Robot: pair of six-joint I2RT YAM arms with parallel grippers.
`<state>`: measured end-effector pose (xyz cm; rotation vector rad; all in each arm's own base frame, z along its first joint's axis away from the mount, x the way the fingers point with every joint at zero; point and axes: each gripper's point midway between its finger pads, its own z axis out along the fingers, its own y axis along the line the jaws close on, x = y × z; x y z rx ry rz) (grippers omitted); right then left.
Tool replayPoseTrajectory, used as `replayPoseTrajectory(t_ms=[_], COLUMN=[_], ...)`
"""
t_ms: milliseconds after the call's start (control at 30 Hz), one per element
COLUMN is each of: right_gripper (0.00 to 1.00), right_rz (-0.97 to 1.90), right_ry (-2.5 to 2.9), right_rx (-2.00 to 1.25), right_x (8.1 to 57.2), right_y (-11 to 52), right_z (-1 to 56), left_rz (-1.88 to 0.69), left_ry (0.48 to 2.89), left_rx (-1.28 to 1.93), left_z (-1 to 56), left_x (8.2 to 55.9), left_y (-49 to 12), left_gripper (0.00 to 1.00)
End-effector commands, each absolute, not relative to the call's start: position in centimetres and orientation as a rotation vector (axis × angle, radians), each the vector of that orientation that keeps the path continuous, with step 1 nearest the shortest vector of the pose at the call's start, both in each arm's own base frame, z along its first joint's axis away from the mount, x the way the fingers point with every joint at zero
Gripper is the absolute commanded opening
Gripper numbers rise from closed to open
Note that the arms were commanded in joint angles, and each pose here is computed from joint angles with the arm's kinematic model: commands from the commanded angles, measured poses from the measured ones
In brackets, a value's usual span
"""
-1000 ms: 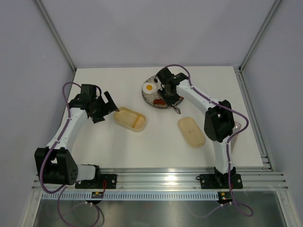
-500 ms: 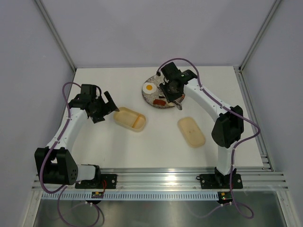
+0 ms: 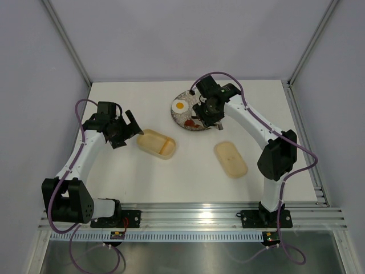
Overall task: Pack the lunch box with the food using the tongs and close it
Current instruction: Pick up the fake food from the plate.
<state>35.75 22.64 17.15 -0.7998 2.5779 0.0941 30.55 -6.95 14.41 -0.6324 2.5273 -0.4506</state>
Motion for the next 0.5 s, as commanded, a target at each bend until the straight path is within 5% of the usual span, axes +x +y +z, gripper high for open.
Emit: replayPoseTrajectory(t_ms=[0, 467], right_gripper=[0.51, 0.52], right_rz=[0.129, 0.075], right_ry=[2.52, 2.53], right_rx=[-0.868, -1.003], right_x=[35.8, 36.4], right_y=[23.4, 23.7], right_z=[18.6, 16.2], left_rz=[-0.473, -0.465], left_ry=[2.47, 2.472], left_rx=[-0.588, -0.587], left_z=[15.9, 16.2], left_x=[31.4, 31.2], left_y=[-7.0, -6.9], left_gripper=[0.99, 0.99])
